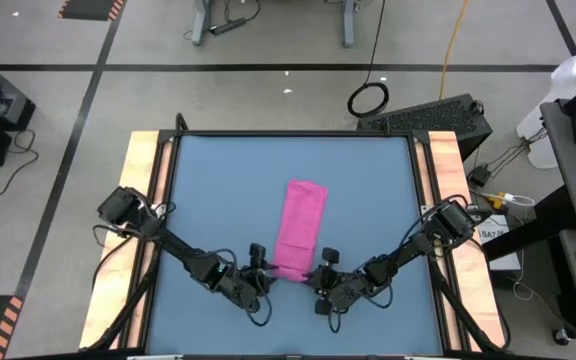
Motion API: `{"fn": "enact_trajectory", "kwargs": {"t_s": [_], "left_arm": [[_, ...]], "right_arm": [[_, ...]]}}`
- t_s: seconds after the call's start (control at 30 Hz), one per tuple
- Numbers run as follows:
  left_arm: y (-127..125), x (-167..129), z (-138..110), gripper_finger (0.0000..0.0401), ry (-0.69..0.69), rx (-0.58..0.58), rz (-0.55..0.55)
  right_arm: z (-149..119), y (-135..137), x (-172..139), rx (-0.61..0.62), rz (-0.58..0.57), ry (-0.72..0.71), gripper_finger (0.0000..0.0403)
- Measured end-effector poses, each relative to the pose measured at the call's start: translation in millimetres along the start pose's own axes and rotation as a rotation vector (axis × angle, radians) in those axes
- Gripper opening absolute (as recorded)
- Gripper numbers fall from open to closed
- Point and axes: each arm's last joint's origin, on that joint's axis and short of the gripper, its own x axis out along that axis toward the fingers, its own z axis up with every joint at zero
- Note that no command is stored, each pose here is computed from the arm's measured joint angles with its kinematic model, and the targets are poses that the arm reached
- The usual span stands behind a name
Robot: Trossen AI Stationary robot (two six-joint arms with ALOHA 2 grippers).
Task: Roll towel into tight, uniform cylinder
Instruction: Roll the pink towel
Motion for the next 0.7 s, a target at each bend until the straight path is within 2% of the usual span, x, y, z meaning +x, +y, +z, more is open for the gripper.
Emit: {"fn": "enact_trajectory", "kwargs": {"t_s": [0.47, 0.7], "left_arm": [[12, 9, -5, 0.0171, 0.043, -0.018, -0.078], [19, 14, -12, 0.0171, 0.111, -0.094, -0.117]], "right_arm": [[3, -1, -1, 0.025, 0.008, -0.003, 0.0059], [7, -1, -5, 0.023, 0.029, 0.008, 0.0059]]}}
